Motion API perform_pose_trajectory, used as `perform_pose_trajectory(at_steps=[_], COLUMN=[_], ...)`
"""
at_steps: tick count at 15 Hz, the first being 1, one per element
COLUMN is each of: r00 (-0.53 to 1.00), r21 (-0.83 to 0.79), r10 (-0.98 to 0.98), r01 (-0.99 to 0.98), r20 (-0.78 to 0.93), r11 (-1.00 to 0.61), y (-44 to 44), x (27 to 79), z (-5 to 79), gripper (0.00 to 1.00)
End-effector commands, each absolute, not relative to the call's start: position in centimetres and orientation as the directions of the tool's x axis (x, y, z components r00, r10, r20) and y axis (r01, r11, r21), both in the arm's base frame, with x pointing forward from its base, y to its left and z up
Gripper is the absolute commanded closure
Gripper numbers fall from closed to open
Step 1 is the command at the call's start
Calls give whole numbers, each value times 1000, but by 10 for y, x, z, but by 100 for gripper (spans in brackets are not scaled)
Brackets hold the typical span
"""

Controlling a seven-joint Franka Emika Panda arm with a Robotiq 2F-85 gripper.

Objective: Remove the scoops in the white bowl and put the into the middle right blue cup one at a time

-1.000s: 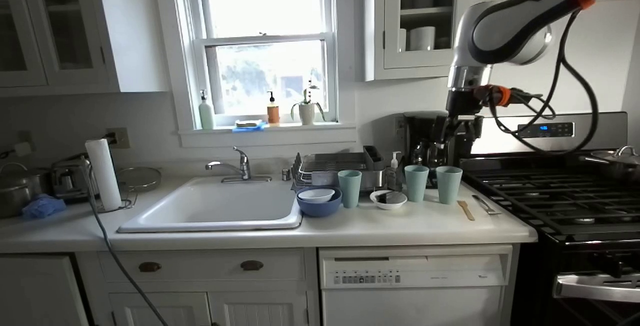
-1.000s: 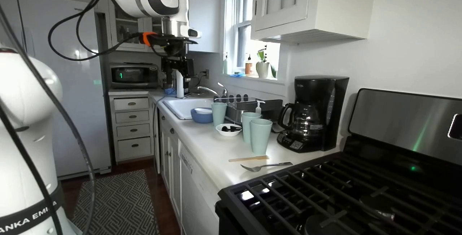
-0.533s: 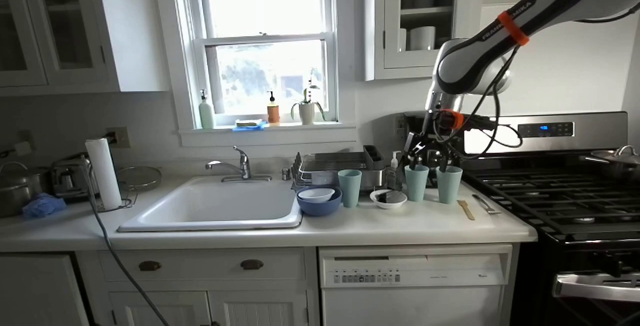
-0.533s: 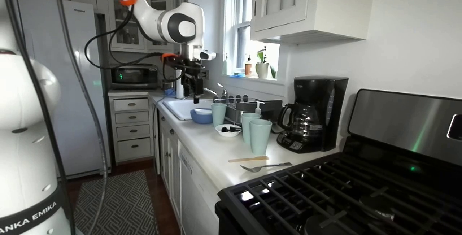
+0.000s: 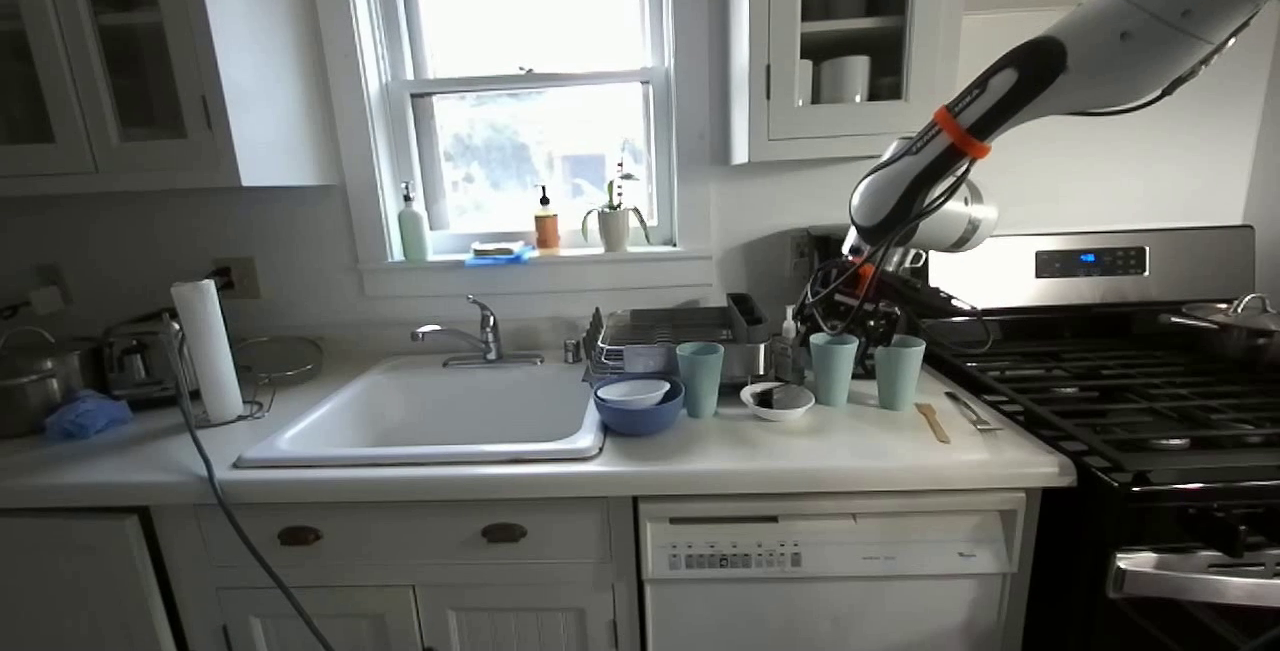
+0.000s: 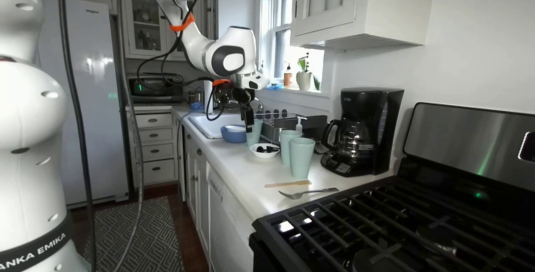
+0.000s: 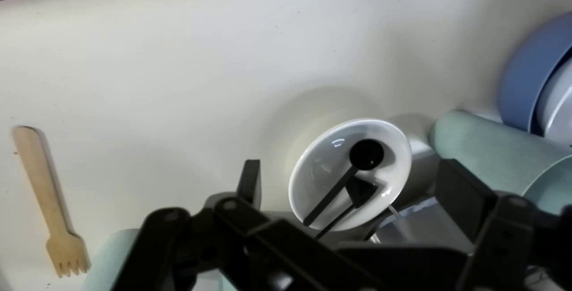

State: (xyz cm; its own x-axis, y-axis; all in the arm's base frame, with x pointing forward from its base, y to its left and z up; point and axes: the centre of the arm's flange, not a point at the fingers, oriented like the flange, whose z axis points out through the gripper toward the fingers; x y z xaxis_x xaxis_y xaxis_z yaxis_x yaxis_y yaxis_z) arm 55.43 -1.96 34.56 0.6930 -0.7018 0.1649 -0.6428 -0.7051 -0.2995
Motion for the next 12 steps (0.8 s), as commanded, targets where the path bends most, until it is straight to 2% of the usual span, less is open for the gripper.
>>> perform_pose_trajectory(at_steps=[1, 5, 6, 12], r00=[687, 683, 615, 412], r21=[-308, -317, -309, -259], r10=[-707, -710, -762, -904], r01=[-644, -644, -698, -866], r20=[169, 172, 202, 115], r11=[-700, -697, -646, -428], y=[-18, -17, -16, -11], x=[557, 560, 574, 600], z=[343, 343, 334, 299], gripper=[0, 0, 0, 0])
